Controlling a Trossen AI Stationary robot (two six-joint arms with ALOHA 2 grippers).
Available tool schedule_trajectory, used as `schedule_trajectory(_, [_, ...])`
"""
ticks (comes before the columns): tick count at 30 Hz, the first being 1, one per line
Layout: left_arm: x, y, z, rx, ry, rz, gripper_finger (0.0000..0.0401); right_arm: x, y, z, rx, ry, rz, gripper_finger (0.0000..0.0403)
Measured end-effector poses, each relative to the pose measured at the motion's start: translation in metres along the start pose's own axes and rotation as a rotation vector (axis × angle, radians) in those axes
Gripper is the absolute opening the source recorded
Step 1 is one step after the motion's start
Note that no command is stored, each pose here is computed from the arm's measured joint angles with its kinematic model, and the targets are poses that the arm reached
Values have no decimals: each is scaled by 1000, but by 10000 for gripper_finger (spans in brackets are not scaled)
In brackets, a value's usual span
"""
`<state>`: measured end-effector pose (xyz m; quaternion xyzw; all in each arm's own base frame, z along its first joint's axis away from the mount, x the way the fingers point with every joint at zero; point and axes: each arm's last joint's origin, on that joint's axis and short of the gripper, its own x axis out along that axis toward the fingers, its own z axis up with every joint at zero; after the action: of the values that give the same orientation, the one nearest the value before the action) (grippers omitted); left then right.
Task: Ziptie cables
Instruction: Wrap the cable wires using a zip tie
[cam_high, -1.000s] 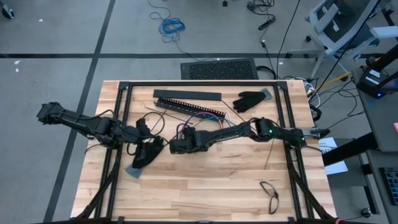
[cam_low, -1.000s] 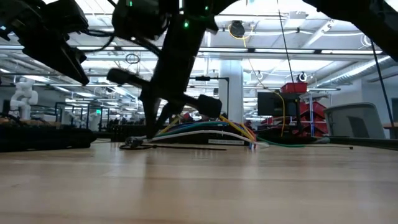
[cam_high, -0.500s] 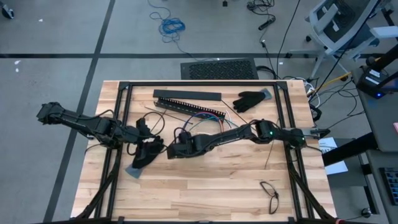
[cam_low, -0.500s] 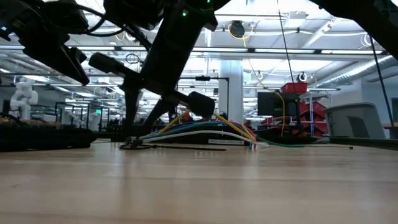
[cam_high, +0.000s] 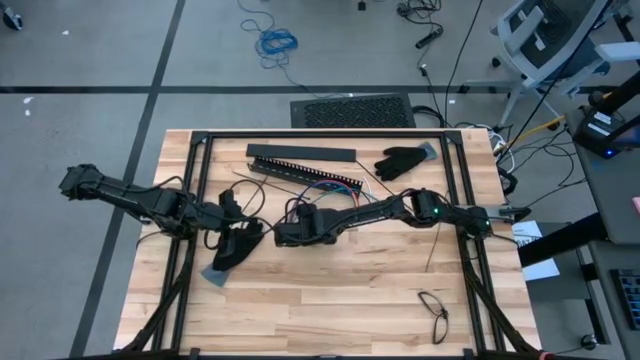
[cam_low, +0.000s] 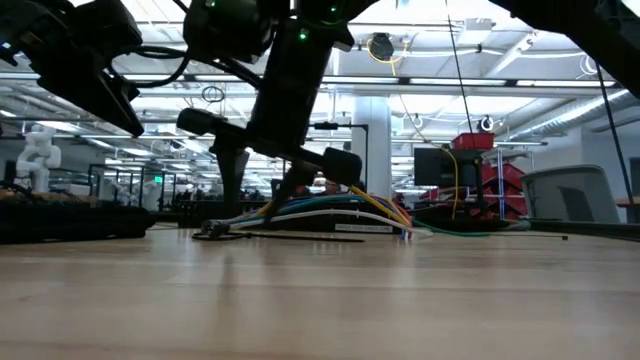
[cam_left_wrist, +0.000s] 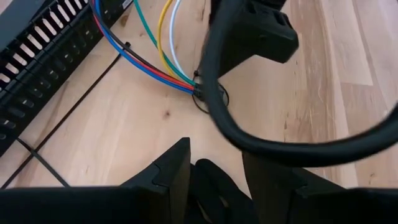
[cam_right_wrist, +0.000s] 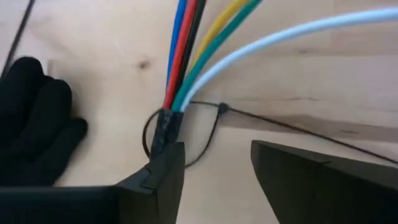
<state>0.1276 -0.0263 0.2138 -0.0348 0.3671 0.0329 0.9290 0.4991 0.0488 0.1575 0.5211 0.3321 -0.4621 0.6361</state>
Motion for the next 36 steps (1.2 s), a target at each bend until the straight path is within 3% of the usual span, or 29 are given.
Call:
schedule_trajectory(8, [0,0,0,0,0,-1,142,0,3,0,21,36,26,138])
schedule_trajectory(23, [0,-1,1,7,-3,-21,142,12,3,24,66,61,2,137])
schedule_trajectory(36, [0,-1,2,11,-17,-25,142,19,2,18,104,115,-9,137])
